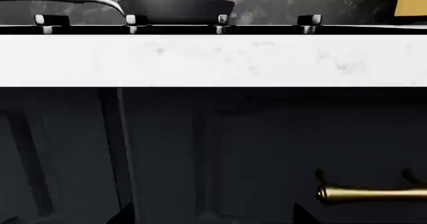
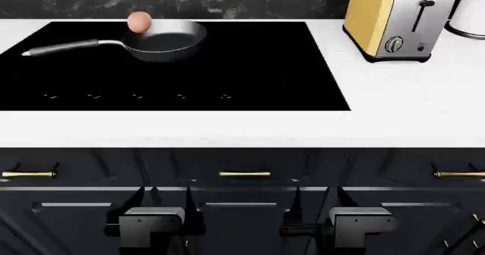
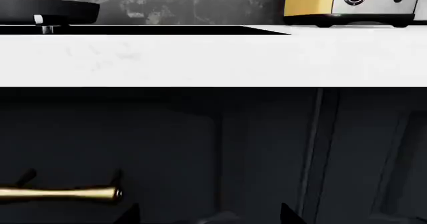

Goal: Pick the egg from the pan and place it in the bowl.

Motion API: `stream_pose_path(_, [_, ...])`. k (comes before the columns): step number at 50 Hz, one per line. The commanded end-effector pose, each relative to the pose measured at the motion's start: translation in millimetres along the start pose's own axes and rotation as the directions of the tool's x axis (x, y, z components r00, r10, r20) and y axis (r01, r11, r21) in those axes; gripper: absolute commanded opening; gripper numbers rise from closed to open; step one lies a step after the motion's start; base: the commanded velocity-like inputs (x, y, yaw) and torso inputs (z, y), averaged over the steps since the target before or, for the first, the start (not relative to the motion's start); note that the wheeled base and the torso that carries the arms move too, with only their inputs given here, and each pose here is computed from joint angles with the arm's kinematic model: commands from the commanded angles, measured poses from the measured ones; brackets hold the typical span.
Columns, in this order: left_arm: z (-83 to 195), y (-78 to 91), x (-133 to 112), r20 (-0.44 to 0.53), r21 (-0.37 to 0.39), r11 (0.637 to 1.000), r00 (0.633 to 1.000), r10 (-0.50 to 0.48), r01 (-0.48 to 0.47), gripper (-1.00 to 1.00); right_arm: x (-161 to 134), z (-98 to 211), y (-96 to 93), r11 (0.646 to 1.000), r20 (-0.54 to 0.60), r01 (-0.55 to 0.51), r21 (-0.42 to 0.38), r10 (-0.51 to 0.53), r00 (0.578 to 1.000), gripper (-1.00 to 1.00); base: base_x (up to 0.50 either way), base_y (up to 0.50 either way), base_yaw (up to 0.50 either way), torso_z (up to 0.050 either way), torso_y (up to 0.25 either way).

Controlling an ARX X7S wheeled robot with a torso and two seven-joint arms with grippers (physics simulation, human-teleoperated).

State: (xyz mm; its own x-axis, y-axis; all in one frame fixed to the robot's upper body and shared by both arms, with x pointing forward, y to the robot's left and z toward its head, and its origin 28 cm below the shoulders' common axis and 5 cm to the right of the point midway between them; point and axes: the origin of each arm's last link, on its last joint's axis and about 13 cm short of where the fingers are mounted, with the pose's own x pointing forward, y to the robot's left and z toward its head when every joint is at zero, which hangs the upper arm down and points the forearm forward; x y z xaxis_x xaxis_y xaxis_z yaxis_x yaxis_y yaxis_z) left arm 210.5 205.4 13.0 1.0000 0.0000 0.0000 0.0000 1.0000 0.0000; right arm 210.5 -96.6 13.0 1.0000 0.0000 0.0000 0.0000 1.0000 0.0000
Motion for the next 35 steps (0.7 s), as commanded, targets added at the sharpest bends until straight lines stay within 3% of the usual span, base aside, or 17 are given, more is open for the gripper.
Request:
stream_pose_path(1, [-9,-62.6,48,-0.321,-0.127,0.988,0.938,-0.13,0.093,1.0,65,67,-7.7,0.996,0.067,-0.038,0.083,0.032,0.997,1.0,0.0,0.0,0.0,0.0,0.0])
stream_pose_path(2, [10,-63.7,85,-0.179,-0.107,0.986,0.973,-0.145,0.127,1.0,42,43,-4.3,0.998,-0.02,-0.022,0.056,0.023,1.0,1.0,0.0,0.0,0.0,0.0,0.0])
stream_pose_path(3, [21,-21.7,118,-0.206,0.015,1.0,0.979,0.003,0.0,1.0,25,26,-2.5,0.999,-0.017,-0.008,0.039,0.009,1.0,1.0,0.0,0.0,0.0,0.0,0.0])
stream_pose_path(4, [15,-3.3,96,-0.192,0.048,0.998,0.98,0.053,-0.045,1.0,14,16,-1.6,1.0,-0.017,0.002,0.03,-0.001,1.0,1.0,0.0,0.0,0.0,0.0,0.0])
stream_pose_path(5, [3,3.3,64,-0.153,0.051,0.998,0.987,0.055,-0.047,1.0,8,10,-1.1,1.0,-0.015,0.009,0.027,-0.008,1.0,1.0,0.0,0.0,0.0,0.0,0.0])
stream_pose_path(6, [0,0.1,33,-0.101,0.027,0.999,0.995,0.023,-0.02,1.0,4,6,-0.8,1.0,-0.014,0.014,0.025,-0.013,1.0,1.0,0.0,0.0,0.0,0.0,0.0])
stream_pose_path(7, [9,-3.7,20,-0.026,0.002,1.0,1.0,-0.004,0.004,1.0,2,4,-0.6,1.0,-0.017,0.017,0.021,-0.017,1.0,1.0,0.0,0.0,0.0,0.0,0.0])
stream_pose_path(10, [2,-2.0,4,-0.013,-0.001,1.0,1.0,-0.006,0.006,1.0,-1,-1,0.0,1.0,-0.027,0.016,0.013,-0.016,1.0,1.0,0.0,0.0,0.0,0.0,0.0])
stream_pose_path(35, [0,-1.0,-1,-0.007,-0.001,1.0,1.0,-0.005,0.005,1.0,0,-2,0.6,1.0,-0.031,0.006,-0.006,-0.006,0.999,1.0,0.0,0.04,0.0,0.0,0.0])
